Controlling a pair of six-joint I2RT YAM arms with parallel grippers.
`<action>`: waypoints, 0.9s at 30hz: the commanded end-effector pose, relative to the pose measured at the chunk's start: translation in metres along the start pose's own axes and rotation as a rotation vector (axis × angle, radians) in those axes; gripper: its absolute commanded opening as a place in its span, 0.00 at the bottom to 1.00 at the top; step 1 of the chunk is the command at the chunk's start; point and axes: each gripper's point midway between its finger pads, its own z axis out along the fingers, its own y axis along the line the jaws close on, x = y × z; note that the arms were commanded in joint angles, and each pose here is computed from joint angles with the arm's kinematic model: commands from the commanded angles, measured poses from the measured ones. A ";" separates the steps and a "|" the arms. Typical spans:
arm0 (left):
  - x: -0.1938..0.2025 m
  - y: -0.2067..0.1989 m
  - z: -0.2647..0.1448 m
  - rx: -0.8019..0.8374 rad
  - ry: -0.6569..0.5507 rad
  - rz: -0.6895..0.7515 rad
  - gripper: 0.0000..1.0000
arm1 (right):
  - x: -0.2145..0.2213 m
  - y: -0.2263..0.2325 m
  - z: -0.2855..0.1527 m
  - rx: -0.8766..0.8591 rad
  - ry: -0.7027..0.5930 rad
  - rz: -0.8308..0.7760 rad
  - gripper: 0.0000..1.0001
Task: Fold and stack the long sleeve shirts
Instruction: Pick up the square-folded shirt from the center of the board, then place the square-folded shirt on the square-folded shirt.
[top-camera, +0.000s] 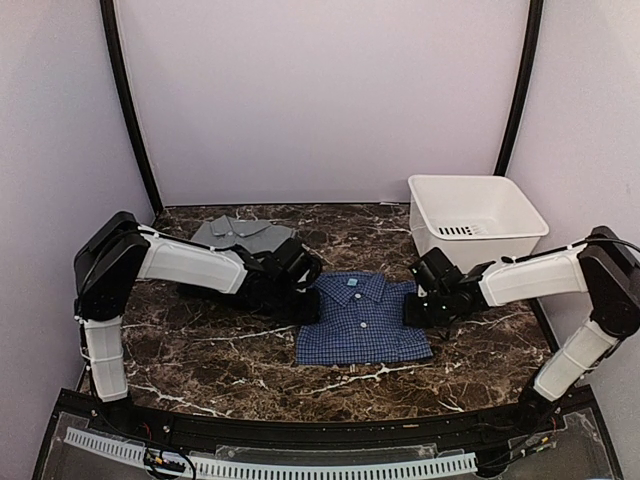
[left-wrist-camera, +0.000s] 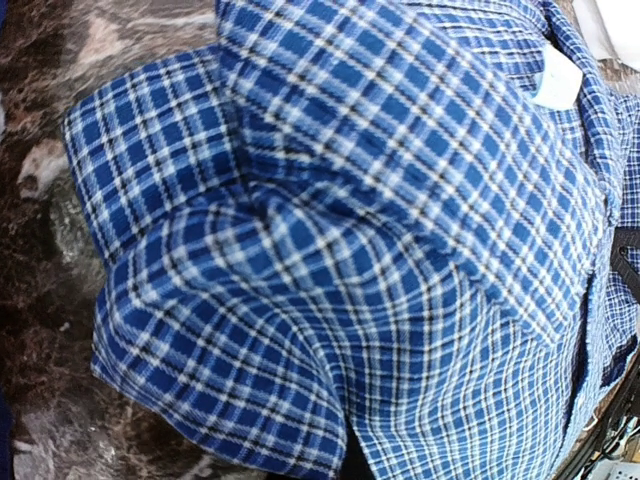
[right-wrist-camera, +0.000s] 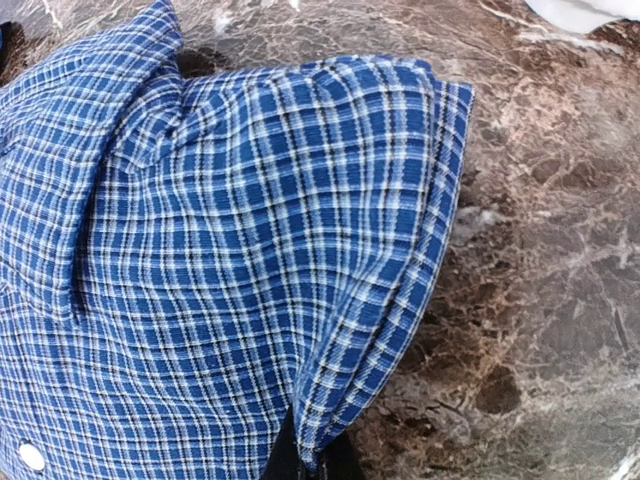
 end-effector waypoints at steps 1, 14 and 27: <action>-0.006 -0.023 -0.011 0.019 -0.004 0.044 0.00 | -0.015 0.014 -0.021 -0.036 -0.047 0.001 0.00; -0.043 -0.067 -0.074 0.094 -0.115 0.122 0.00 | -0.049 0.046 -0.072 -0.165 -0.149 -0.005 0.00; -0.090 -0.061 -0.153 0.057 -0.227 0.159 0.00 | -0.101 0.131 -0.133 -0.408 -0.274 -0.010 0.00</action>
